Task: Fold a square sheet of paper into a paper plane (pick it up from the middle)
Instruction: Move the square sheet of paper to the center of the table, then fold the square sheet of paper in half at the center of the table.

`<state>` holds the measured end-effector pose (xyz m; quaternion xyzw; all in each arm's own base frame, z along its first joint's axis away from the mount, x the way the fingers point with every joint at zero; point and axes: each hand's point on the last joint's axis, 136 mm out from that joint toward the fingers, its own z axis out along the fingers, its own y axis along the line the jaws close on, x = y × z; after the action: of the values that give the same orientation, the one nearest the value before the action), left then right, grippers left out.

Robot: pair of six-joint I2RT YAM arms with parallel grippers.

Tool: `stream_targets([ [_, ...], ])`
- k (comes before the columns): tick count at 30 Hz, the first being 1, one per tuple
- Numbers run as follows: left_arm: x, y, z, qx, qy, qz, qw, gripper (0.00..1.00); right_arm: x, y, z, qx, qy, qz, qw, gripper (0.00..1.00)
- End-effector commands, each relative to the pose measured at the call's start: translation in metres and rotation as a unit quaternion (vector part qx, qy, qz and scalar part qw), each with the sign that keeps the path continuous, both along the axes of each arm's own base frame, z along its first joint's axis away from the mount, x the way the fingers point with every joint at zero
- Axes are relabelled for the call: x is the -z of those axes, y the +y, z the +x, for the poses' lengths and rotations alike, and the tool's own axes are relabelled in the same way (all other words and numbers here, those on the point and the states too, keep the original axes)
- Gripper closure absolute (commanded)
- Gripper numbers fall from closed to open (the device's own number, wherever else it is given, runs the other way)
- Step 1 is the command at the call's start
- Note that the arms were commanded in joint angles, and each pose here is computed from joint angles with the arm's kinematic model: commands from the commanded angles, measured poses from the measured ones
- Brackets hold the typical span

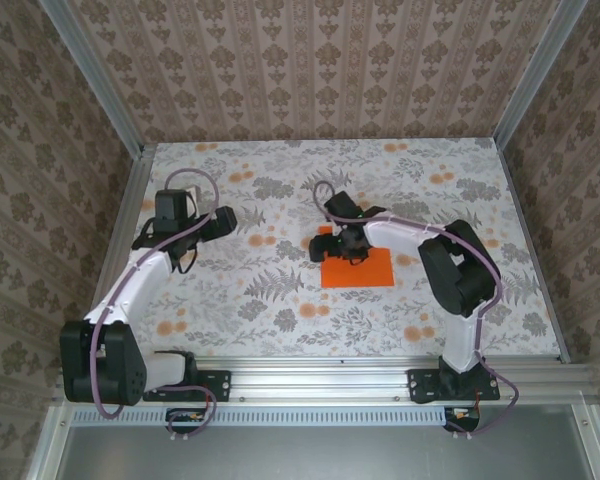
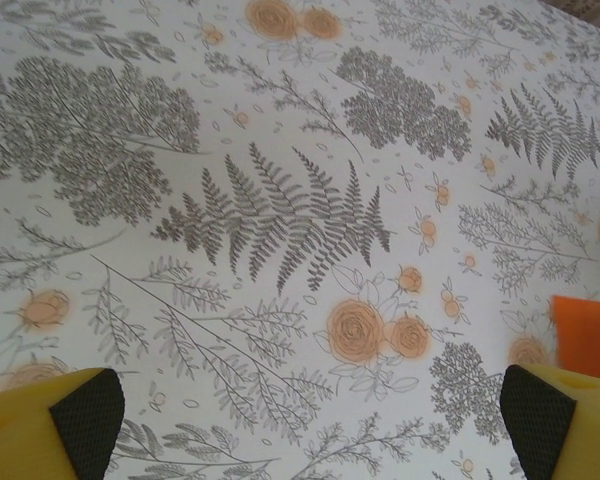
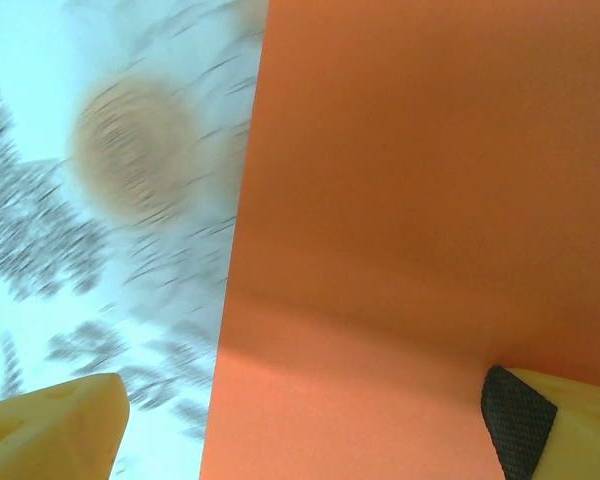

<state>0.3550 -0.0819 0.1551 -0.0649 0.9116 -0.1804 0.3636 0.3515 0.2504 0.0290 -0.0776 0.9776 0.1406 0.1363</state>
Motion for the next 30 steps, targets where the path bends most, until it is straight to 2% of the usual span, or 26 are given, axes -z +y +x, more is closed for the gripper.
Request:
stream_targets([
  [1, 0.004, -0.012, -0.005, 0.001, 0.006, -0.026, 1.000, 0.00, -0.009, 0.007, -0.015, -0.038, 0.019, -0.019, 0.999, 0.06],
  [5, 0.010, -0.022, -0.007, 0.000, 0.014, -0.034, 0.999, 0.00, -0.052, -0.017, 0.004, 0.028, -0.045, -0.064, 0.997, 0.04],
  [8, 0.014, -0.029, -0.009, -0.001, 0.019, -0.043, 0.999, 0.00, -0.066, -0.044, 0.006, 0.059, -0.063, -0.115, 0.990, 0.00],
  [15, 0.026, -0.033, -0.013, -0.011, 0.034, -0.053, 0.998, 0.00, -0.040, -0.074, -0.005, 0.063, 0.004, -0.178, 0.982, 0.00],
  [30, 0.034, -0.034, -0.016, -0.009, 0.046, -0.049, 0.998, 0.00, 0.000, -0.058, 0.007, 0.048, 0.055, -0.168, 0.983, 0.00],
])
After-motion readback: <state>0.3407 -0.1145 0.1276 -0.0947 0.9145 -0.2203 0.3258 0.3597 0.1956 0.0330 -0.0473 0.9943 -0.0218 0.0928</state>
